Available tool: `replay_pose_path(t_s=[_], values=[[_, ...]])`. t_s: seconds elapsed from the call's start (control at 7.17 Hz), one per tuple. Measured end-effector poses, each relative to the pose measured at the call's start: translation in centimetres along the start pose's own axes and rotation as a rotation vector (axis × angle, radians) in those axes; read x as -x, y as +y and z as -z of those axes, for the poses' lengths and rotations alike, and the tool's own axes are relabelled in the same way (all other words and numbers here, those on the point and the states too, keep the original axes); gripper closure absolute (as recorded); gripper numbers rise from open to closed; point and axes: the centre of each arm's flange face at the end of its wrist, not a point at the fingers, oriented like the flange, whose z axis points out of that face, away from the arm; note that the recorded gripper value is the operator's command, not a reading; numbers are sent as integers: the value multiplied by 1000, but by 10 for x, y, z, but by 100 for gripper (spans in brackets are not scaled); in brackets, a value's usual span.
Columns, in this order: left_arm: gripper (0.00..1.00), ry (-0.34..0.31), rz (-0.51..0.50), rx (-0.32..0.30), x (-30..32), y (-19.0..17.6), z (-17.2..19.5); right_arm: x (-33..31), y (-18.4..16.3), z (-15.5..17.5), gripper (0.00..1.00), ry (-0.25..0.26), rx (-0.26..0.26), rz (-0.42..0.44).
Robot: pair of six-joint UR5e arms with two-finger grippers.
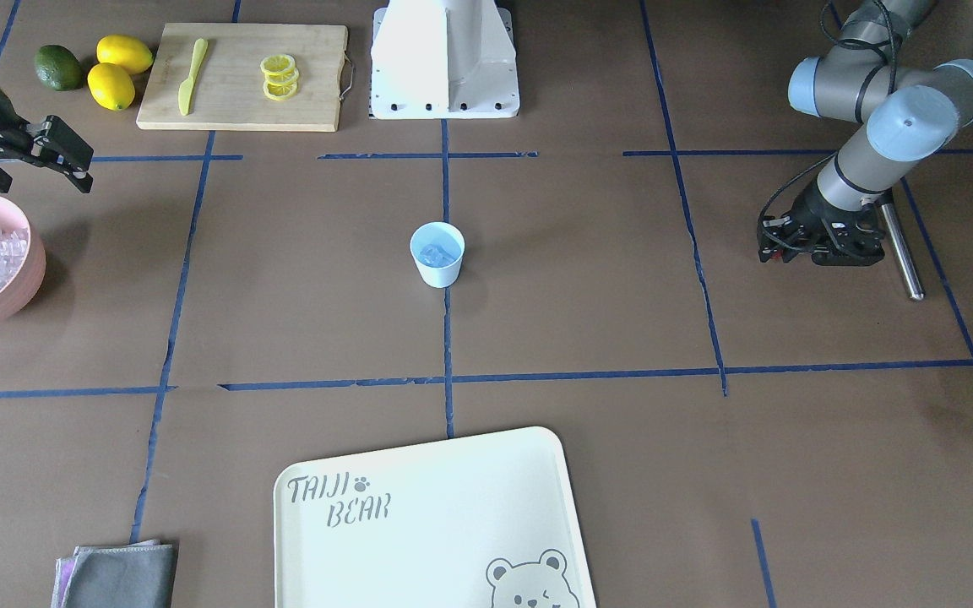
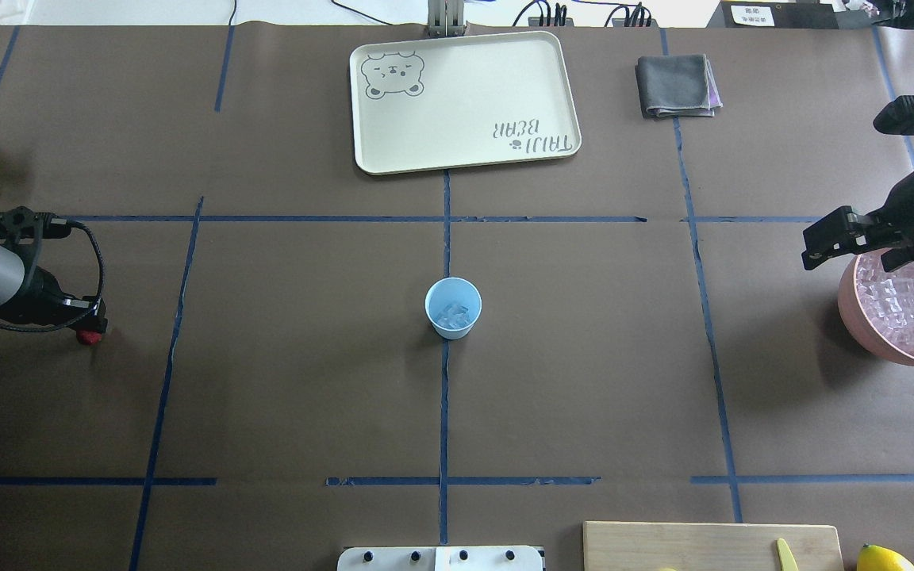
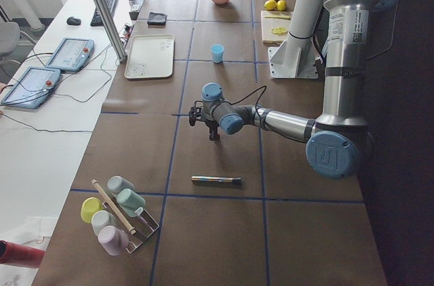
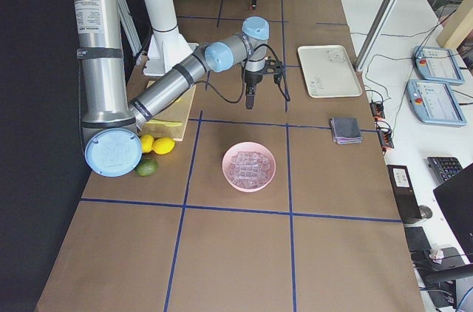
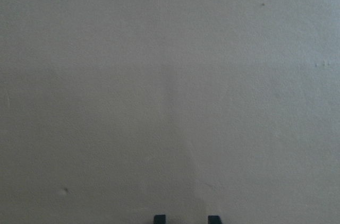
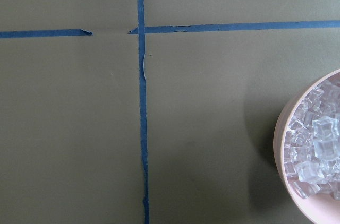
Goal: Mash ice and strawberries in cup
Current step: 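Return the right gripper over the bowl while the left gripper grasps the red strawberry, then carry the strawberry with the left gripper and drop it into the blue cup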
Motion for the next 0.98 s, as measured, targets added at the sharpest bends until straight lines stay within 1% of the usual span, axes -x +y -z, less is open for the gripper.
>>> replay_pose_path(t_s=[0.14, 0.28, 0.56, 0.7, 0.84, 0.98], values=[[100, 44, 11, -1, -21, -1, 15, 1, 0, 0, 0, -4, 2, 0], [100, 123, 37, 1, -59, -5, 39, 0, 0, 2, 0, -6, 1, -1], [100, 275, 129, -14, -163, -25, 85, -2, -1, 4, 0, -8, -1, -7], [100, 326, 171, -6, -232, -29, 97, -3, -1, 4, 0, -10, -1, -9], [100, 335, 202, -15, -304, -31, 101, -4, -1, 4, 0, -10, 0, -11], [100, 321, 213, -36, -361, -30, 98, -4, -1, 4, 0, -9, 1, -12]])
